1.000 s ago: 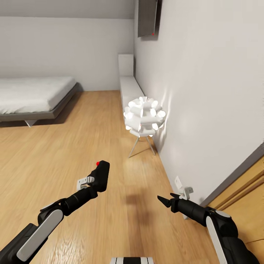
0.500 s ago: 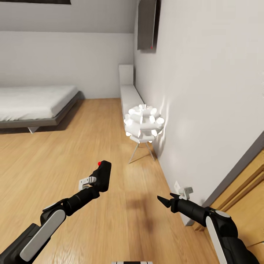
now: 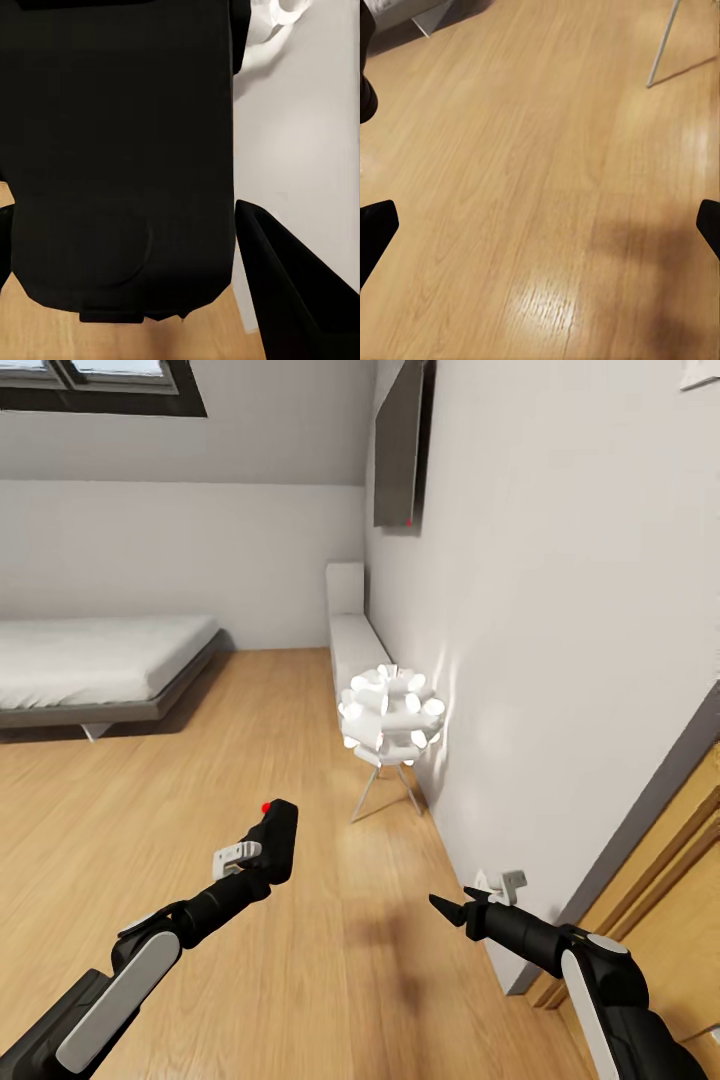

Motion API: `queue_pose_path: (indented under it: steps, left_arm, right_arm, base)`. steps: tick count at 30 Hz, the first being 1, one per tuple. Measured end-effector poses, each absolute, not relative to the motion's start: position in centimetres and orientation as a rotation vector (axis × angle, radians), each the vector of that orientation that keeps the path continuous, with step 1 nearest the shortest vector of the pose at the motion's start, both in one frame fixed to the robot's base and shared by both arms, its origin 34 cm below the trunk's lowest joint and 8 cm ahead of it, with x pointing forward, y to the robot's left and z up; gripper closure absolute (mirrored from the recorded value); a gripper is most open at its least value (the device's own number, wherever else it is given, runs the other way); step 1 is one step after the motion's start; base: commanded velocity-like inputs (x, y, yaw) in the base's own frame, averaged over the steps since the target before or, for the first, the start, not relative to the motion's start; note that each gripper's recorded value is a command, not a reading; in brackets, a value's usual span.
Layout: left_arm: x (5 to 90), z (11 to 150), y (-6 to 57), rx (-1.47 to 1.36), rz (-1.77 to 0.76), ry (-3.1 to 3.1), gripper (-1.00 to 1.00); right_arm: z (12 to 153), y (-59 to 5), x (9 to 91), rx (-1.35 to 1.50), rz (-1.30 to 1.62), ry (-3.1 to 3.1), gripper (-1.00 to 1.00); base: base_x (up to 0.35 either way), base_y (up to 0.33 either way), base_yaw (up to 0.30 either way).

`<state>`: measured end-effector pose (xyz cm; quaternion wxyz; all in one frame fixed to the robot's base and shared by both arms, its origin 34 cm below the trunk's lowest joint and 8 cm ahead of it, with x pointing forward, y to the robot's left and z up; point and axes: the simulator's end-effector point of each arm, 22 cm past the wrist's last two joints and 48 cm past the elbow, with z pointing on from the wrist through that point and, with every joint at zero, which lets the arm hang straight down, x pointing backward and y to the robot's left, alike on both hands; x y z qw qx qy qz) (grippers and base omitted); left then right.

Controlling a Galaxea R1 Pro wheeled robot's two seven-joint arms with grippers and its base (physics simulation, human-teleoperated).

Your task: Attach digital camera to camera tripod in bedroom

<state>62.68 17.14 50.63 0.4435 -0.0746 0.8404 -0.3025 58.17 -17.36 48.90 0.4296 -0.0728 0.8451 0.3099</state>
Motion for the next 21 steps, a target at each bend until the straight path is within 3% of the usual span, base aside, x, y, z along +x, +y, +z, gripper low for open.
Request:
queue_pose_path:
  steps: [21]
  left_arm:
    - [62.5,55.5,17.2,-0.153,-0.745,2.001,1.0]
  right_arm:
    - [53.4,-17.4,58.1,-0.211,0.751,2.028,-1.0]
  base:
    - [0.0,0.0,0.0]
